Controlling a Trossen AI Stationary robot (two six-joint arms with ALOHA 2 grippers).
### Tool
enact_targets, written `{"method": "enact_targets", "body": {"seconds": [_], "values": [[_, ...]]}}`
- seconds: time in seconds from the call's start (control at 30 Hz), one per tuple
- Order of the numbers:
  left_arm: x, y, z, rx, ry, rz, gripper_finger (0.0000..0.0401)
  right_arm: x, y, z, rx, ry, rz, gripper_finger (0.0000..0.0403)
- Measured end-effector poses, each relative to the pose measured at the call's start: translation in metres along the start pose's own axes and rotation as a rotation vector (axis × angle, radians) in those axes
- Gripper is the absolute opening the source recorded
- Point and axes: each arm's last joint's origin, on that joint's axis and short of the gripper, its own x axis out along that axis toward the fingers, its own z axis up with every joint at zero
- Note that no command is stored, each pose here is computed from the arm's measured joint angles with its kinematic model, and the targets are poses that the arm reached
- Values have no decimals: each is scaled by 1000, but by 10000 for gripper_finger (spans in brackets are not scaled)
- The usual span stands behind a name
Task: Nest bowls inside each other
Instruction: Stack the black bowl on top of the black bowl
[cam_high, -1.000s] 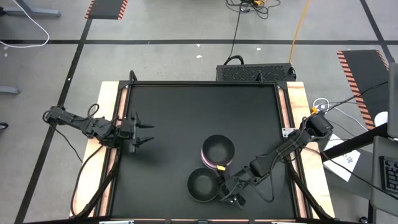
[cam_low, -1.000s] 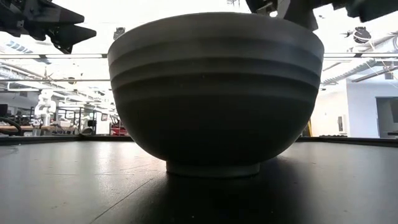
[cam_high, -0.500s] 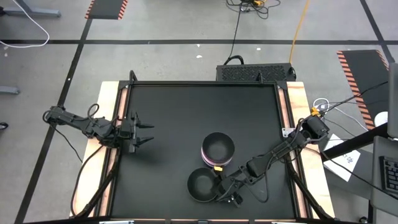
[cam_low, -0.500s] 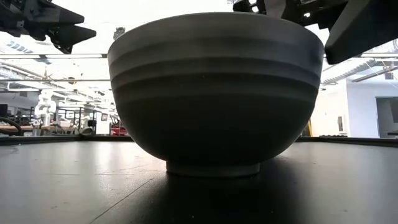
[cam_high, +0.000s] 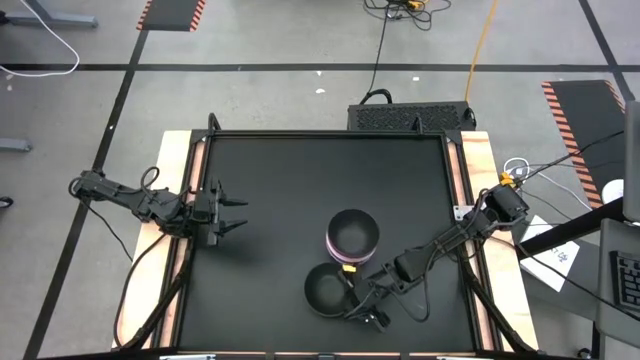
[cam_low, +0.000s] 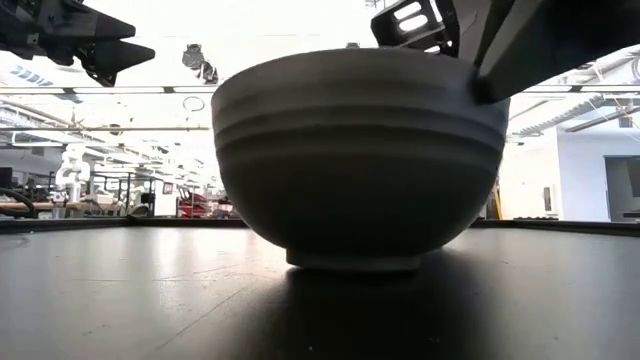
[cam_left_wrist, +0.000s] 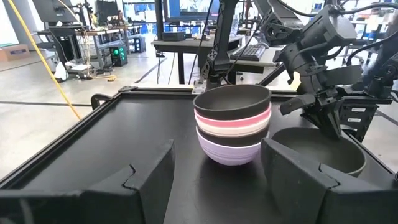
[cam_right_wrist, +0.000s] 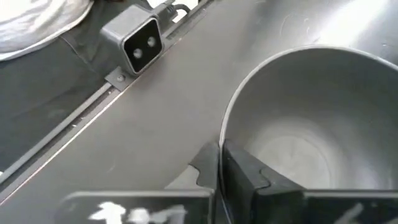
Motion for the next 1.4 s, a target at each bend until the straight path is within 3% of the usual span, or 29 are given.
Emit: {"method": "enact_targets", "body": {"seconds": [0.27,0.6,0.73,1.0,1.1,1.4], "values": [[0,0,-1,2,6,0,239,-1,1,7,-55,-27,-2,3],[0,0,-1,8,5,0,239,-18,2,43,-141,-124,38,1],[0,0,-1,8,8,-10,239,-44,1,57,-129,-130,-1,1],[0,-1,-3,19,34,-22,239,-127,-3,75,-111,-226,-150,1],[0,-1,-4,22,36,-23,239,-145,-9,73,-98,-227,-170,1],[0,-1,-4,32,35,-23,239,-187,-34,54,20,-114,-372,1]]}}
